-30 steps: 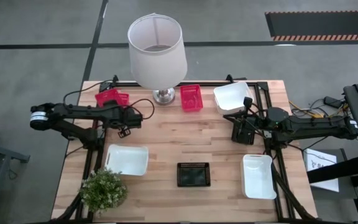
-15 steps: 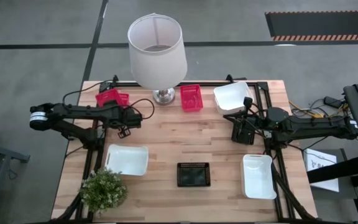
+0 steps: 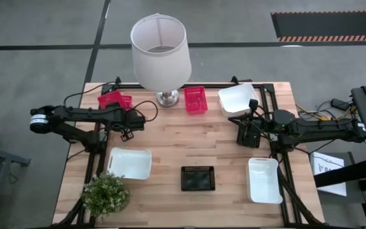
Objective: Stack baskets by color
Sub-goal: Stack the bottom red bin on top of the left red bin
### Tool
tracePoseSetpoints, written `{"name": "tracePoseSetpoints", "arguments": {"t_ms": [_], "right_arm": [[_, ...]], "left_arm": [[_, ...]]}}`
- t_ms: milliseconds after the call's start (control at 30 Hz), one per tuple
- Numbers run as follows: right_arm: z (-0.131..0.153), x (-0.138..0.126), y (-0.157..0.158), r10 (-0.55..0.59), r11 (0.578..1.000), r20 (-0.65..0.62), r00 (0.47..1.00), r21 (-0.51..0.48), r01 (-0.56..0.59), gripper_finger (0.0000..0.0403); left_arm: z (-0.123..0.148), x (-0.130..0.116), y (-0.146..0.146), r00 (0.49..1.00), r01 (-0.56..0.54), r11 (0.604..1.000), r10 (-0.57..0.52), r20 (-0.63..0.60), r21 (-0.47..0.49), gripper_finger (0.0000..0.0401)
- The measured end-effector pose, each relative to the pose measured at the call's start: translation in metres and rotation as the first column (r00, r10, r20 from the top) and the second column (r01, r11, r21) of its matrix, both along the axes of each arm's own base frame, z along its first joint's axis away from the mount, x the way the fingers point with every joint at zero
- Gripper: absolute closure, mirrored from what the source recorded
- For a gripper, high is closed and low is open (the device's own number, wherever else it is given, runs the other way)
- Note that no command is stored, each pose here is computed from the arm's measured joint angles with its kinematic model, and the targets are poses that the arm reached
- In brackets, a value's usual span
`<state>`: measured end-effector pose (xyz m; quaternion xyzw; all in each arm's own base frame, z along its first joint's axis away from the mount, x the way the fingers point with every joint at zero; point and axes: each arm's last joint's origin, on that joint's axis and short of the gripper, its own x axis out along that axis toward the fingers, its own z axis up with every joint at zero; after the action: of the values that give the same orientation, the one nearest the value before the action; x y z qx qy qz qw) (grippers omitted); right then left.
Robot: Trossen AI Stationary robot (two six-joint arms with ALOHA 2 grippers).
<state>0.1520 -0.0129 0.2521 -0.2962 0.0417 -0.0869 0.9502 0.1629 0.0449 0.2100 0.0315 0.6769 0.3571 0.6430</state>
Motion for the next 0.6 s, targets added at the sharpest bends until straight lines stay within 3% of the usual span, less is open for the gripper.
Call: {"name": "tracePoseSetpoints", "arguments": {"t_ms": [600], "right_arm": [[0.0000,0.0000,0.0000,0.000,1.000,0.000,1.000,0.001,0.000,0.0394]], "left_arm": [[0.0060,-0.0048,-0.0004,0.999,0.003,1.000,-0.003,0.038,0.004,0.0396]]}}
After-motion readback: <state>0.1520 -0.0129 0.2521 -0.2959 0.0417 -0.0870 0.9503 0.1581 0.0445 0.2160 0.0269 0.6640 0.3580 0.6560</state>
